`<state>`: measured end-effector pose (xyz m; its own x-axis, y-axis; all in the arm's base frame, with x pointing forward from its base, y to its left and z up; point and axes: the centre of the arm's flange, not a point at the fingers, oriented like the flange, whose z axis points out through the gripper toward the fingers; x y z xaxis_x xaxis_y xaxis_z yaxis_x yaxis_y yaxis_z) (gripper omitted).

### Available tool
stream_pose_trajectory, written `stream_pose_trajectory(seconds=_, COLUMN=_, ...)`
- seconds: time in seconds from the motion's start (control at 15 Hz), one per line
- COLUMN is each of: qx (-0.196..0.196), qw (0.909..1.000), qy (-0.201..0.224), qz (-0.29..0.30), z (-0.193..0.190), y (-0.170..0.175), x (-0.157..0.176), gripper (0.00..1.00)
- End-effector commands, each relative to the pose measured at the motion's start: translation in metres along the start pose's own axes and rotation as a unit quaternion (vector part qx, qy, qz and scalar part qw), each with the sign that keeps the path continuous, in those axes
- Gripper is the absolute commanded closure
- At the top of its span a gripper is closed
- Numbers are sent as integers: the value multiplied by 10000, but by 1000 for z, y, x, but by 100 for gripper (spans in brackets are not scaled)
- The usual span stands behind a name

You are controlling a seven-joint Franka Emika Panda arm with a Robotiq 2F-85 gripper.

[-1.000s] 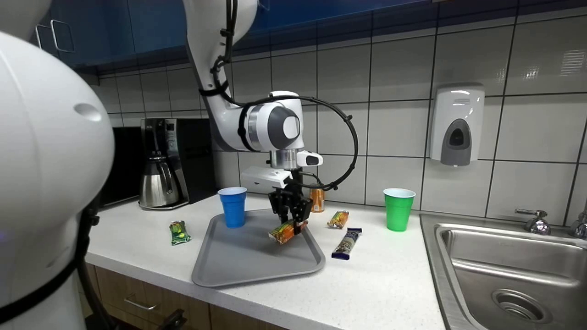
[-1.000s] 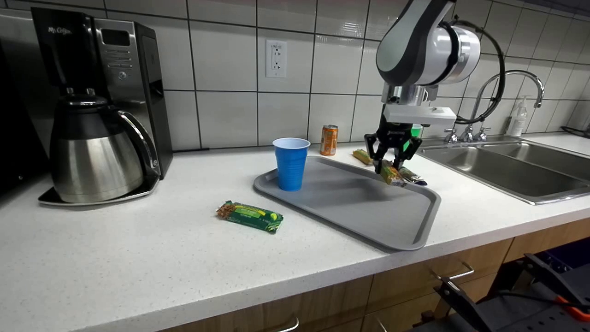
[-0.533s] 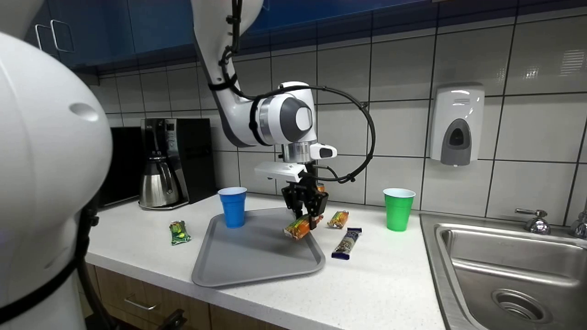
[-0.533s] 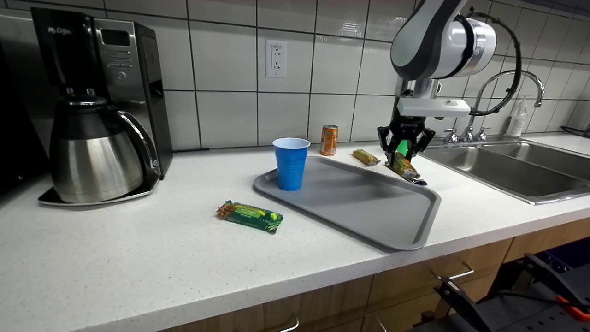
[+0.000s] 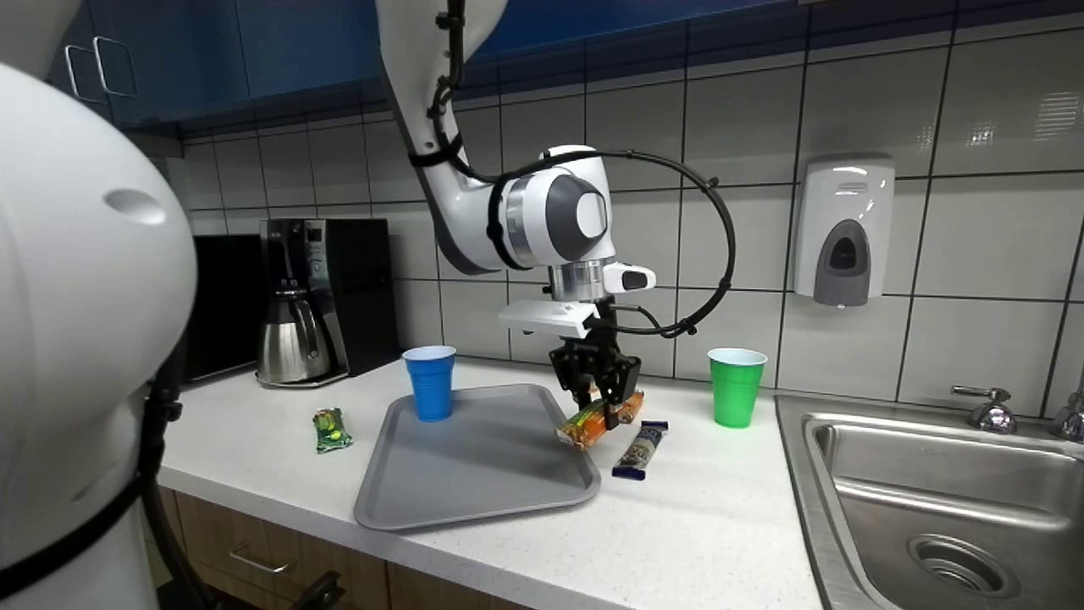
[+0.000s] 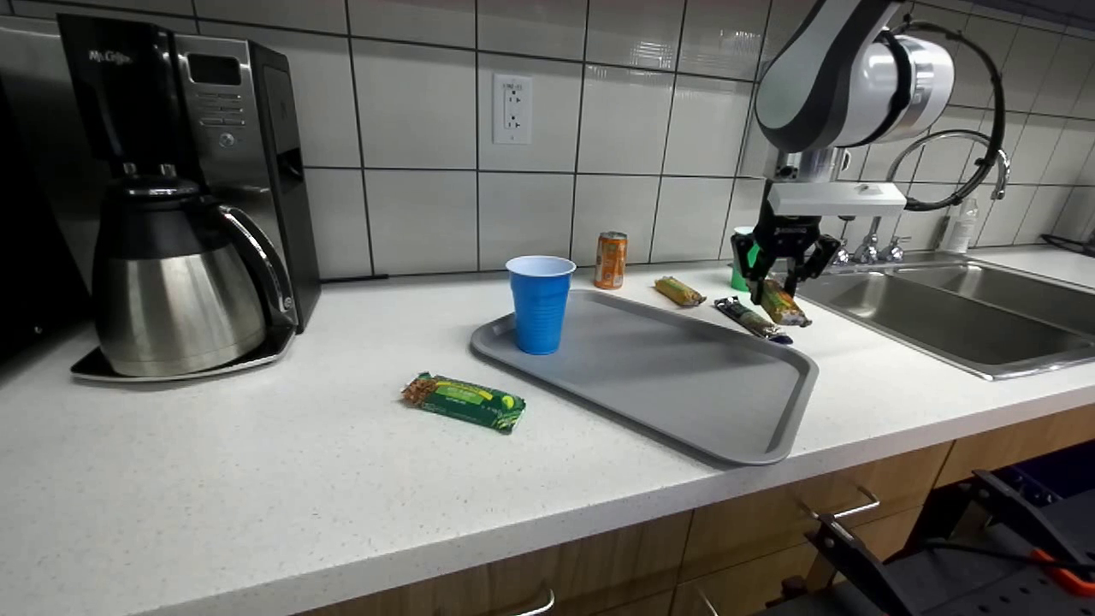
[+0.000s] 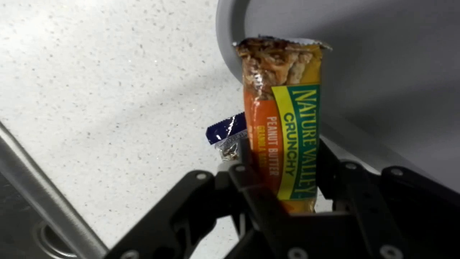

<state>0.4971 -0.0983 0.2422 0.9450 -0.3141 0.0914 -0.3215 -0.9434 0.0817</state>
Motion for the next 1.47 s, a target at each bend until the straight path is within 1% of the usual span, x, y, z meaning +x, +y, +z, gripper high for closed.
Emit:
stream_pose_trajectory(seconds=0.0, qx=-93, qw=9998, qy=104, qz=128, z=-4, y=23, x=-3, gripper=82)
stream_pose_trajectory(seconds=0.4, qx=-252, qw=9990, qy=50, qz=367, z=4, y=58, x=-4, gripper=82)
stream_pose_trajectory(seconds=0.73, qx=-401, qw=9980, qy=-82, qz=489, z=17, y=78, x=-9, gripper=82)
stream_pose_trajectory(seconds=1.0, qx=-503, qw=9969, qy=-220, qz=558, z=30, y=88, x=-11, gripper=82)
stream_pose_trajectory(seconds=1.4, qx=-593, qw=9955, qy=-400, qz=627, z=51, y=93, x=-13, gripper=82)
